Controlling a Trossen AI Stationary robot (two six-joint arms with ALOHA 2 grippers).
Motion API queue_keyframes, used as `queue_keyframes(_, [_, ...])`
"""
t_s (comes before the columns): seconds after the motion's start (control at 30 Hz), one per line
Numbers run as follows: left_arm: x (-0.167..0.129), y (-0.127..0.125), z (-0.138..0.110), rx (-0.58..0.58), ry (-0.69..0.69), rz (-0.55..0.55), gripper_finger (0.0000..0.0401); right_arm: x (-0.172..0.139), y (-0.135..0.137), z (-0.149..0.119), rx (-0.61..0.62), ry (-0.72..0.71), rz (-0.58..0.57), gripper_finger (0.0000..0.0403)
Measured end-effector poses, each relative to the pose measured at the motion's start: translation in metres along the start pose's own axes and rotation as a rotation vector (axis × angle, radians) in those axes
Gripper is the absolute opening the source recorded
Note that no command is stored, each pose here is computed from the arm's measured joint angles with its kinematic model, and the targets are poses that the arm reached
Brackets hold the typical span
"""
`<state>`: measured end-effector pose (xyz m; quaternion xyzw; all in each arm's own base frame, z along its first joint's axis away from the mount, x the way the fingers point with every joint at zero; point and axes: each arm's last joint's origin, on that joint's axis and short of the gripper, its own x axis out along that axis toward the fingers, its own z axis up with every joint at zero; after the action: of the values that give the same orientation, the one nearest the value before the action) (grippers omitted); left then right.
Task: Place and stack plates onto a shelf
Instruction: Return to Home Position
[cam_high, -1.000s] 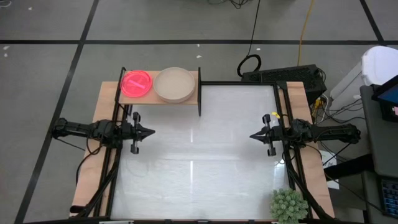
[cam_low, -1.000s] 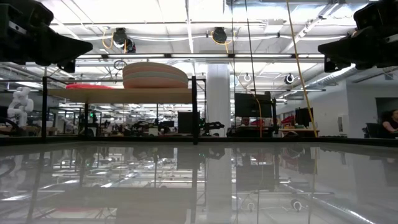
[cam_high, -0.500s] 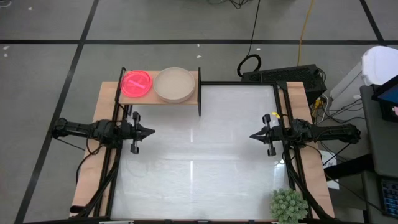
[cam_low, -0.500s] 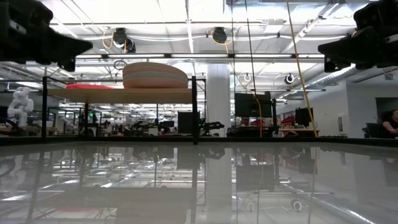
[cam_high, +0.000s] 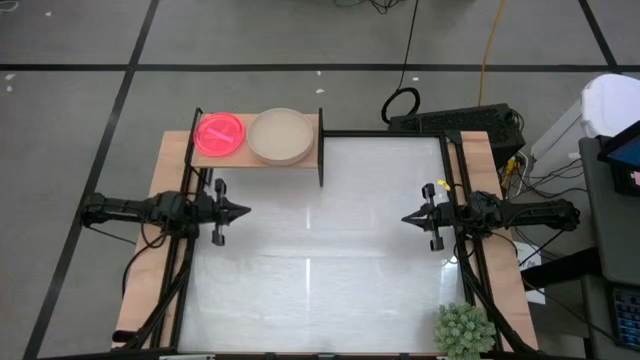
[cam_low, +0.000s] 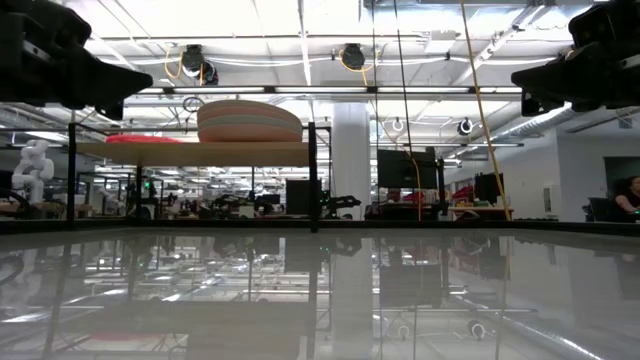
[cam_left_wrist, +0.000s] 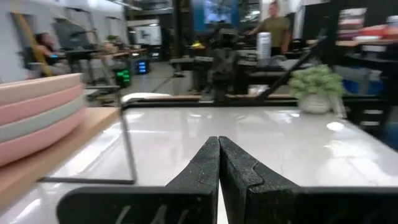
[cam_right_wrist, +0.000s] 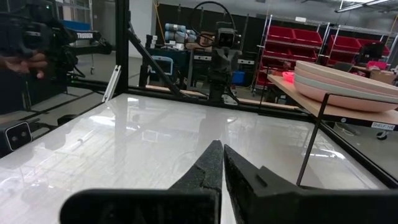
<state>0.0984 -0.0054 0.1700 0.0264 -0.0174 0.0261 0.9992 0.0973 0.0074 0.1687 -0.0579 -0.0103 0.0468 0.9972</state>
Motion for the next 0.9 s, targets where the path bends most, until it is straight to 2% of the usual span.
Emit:
queue_keyframes(0.17, [-0.0001,-0.0014,-0.0009,-0.019,0.009,-0.045,0.0005,0.0,0.0,0.0001,0.0,0.0,0.0,0.0])
queue_keyframes(0.4, [-0.0001,-0.002,-0.0023,-0.105,0.026,-0.065,0.0005,0.0,0.0,0.0,0.0,0.0,0.0,0.0])
queue_keyframes(0.9, [-0.0001,-0.0019,-0.0001,-0.108,0.003,-0.063,0.0005,0.0,0.0,-0.0001,0.0,0.0,0.0,0.0])
